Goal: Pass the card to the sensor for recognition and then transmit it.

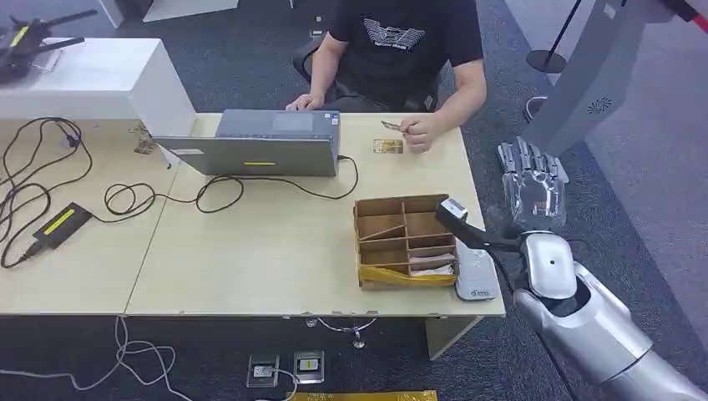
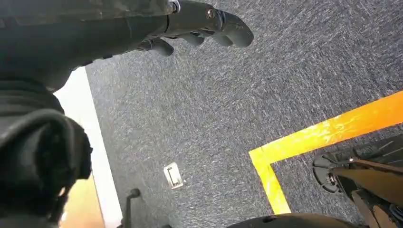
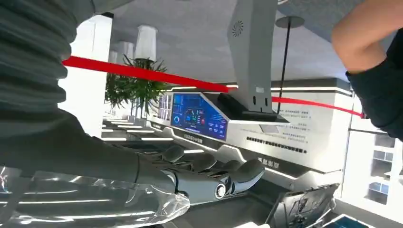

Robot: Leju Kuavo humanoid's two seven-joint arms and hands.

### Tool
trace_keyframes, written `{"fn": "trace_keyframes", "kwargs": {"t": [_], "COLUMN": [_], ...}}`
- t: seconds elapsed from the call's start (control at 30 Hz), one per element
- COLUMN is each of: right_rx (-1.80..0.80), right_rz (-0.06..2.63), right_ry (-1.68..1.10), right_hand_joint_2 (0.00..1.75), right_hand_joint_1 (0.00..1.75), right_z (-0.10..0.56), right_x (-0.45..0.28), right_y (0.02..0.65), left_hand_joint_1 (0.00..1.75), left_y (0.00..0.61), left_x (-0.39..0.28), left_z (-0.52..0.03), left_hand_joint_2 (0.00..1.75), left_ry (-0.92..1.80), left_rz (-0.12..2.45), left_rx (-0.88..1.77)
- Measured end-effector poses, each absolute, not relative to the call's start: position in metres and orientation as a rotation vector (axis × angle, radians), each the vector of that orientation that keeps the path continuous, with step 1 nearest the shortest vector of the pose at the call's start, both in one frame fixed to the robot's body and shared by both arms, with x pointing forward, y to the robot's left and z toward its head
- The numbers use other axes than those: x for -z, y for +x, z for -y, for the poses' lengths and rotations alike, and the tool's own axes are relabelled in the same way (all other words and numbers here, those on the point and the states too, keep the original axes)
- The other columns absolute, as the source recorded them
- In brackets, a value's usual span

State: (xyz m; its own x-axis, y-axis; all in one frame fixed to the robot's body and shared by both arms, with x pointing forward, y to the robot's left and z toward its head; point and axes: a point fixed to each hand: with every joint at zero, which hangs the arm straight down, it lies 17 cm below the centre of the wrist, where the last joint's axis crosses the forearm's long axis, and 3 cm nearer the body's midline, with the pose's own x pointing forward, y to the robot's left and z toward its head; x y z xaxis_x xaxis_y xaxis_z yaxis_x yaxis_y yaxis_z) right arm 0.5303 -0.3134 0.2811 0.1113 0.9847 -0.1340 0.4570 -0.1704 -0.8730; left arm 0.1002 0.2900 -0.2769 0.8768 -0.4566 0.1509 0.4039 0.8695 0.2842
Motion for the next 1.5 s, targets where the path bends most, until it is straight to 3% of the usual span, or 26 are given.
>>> {"fn": "trace_keyframes", "kwargs": {"t": [0.17,0.2,0.73,1.1,1.23,1.43,1.5], "right_rx": [-0.996,-0.998,-0.963,-0.699,-0.666,-0.663,-0.673], "right_rz": [1.414,1.411,1.373,1.281,1.163,1.156,1.052], "right_ry": [-1.722,-1.723,-1.606,-1.527,-1.581,-1.582,-1.602], "right_hand_joint_2": [1.75,0.00,0.00,0.00,0.00,0.00,0.00], "right_hand_joint_1": [0.00,0.00,0.00,0.00,0.00,0.00,0.00], "right_z": [0.315,0.316,0.327,0.416,0.467,0.470,0.509], "right_x": [-0.282,-0.282,-0.272,-0.270,-0.255,-0.253,-0.232], "right_y": [0.530,0.530,0.529,0.522,0.514,0.514,0.506], "left_hand_joint_1": [0.00,0.00,0.00,0.00,0.00,0.00,0.00], "left_y": [0.101,0.101,0.102,0.102,0.102,0.101,0.099], "left_x": [0.277,0.277,0.277,0.276,0.276,0.276,0.276], "left_z": [-0.290,-0.290,-0.290,-0.294,-0.297,-0.297,-0.301], "left_hand_joint_2": [0.00,0.00,0.00,0.00,0.00,0.00,0.00], "left_ry": [0.249,0.248,0.239,0.255,0.270,0.270,0.290], "left_rz": [0.219,0.218,0.218,0.223,0.221,0.220,0.207], "left_rx": [0.454,0.455,0.461,0.421,0.372,0.368,0.287]}}
